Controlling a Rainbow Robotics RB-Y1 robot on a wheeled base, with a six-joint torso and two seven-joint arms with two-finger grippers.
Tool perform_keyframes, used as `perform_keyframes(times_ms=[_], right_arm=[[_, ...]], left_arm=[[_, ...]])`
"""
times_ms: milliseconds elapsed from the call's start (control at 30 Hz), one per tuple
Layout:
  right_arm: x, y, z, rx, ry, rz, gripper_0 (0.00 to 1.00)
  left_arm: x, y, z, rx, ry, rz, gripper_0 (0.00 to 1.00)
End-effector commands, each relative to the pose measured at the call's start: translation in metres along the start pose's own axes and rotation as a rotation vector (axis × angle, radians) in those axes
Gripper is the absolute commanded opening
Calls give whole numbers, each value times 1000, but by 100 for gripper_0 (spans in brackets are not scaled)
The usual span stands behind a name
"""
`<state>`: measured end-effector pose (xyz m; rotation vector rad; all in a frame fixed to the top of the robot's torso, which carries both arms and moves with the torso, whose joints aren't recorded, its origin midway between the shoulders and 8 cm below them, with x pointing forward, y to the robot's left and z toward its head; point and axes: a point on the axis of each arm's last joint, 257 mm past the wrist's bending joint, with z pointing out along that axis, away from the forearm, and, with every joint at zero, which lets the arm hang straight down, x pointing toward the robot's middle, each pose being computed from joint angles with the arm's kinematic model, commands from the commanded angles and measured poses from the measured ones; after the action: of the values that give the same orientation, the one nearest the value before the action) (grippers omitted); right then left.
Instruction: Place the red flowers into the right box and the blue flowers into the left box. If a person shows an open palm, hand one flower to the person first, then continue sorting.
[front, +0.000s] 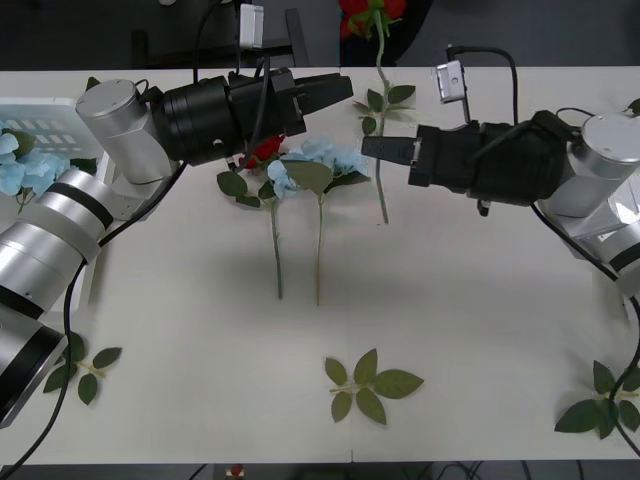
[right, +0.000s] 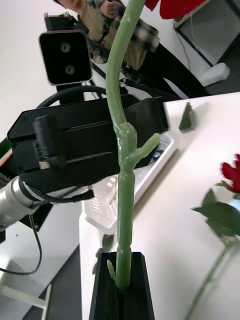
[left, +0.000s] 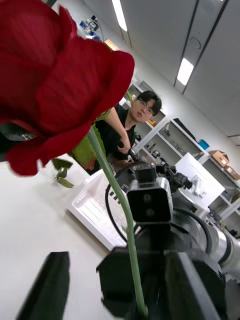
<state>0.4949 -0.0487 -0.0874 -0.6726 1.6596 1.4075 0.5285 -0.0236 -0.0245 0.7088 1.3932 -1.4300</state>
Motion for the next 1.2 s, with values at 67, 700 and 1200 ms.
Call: perform_keyframes(times_ms=[67, 700, 1200], right_arm=[[-22, -13, -61, 80, -24, -21, 0], [-30, -82, -321, 725, 216, 55, 0], [48, -105, -511, 1192, 608, 50, 0]], left_arm=[[-15, -22, 12, 60, -3, 23, 100], [13, 60, -144, -258, 341, 132, 100], [39, 108, -265, -726, 630, -205, 100]])
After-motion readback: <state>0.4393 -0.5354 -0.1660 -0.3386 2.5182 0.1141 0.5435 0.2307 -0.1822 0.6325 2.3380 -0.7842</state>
